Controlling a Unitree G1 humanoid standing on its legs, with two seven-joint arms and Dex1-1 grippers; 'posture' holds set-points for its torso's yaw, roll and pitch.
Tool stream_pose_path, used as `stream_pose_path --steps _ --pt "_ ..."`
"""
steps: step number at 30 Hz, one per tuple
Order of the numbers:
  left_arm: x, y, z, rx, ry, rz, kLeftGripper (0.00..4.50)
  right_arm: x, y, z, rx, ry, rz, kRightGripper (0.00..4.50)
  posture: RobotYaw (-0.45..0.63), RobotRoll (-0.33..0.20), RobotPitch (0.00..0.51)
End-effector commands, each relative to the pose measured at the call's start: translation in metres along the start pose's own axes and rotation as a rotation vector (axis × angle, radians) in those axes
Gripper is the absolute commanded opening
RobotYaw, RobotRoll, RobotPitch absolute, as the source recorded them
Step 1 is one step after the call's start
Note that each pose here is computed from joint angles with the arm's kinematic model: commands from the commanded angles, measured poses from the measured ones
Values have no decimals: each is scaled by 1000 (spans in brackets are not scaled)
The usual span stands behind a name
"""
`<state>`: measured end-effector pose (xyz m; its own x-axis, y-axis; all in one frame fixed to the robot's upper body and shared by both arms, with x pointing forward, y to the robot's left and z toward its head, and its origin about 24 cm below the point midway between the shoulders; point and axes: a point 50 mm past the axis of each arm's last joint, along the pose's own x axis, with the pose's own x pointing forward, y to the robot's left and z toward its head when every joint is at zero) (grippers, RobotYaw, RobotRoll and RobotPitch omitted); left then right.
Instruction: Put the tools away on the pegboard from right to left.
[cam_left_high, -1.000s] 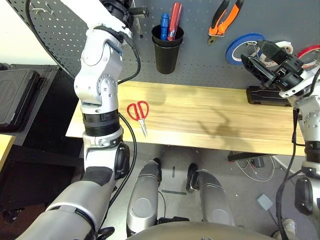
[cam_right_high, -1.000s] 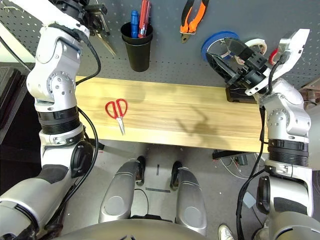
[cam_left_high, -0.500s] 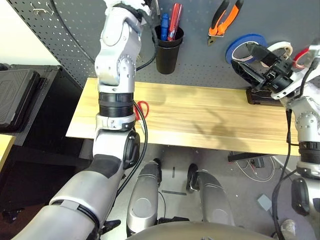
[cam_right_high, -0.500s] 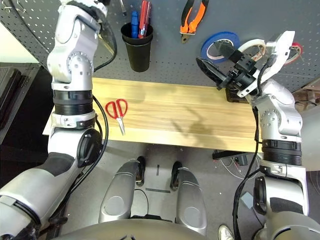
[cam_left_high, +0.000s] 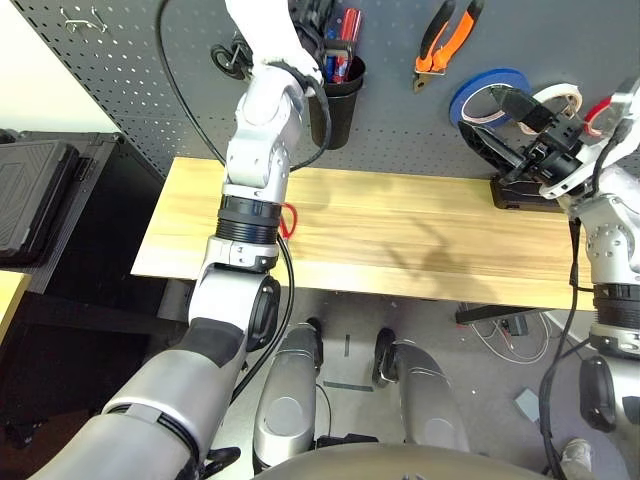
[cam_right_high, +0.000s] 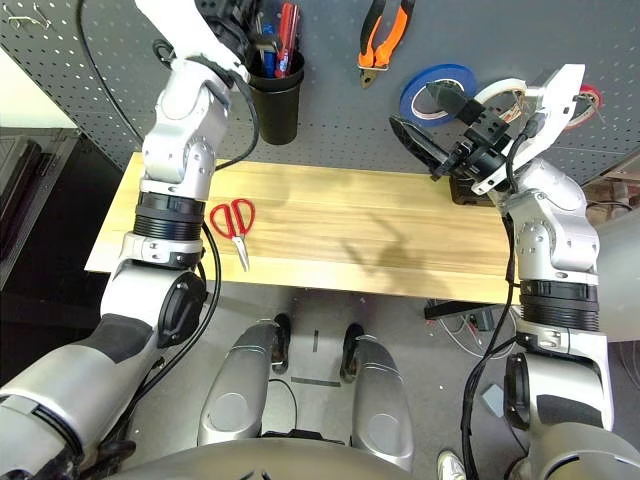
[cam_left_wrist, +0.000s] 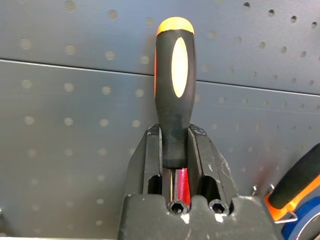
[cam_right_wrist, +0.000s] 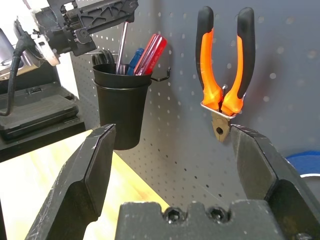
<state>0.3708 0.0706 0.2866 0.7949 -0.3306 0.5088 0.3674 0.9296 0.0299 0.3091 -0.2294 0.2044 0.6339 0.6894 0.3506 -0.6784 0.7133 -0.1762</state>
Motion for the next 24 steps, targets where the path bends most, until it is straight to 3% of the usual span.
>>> stream_pose_path --steps 1,9,10,19,24 --pt "-1 -7 0 15 -7 -20 1327 -1 -1 -4 -9 12 -5 4500 106 0 191" --pt "-1 -5 4 9 -12 -10 4284 -1 -1 -9 -15 17 -3 4500 110 0 189" --pt "-1 -5 6 15 -21 -10 4471 -1 -1 -10 -15 18 -3 4500 111 0 189" --pt "-9 9 42 34 -123 26 4471 0 4 -16 5 17 16 4500 115 0 193" --pt "-28 19 62 65 -145 29 4471 0 5 -18 16 12 23 4500 126 0 201"
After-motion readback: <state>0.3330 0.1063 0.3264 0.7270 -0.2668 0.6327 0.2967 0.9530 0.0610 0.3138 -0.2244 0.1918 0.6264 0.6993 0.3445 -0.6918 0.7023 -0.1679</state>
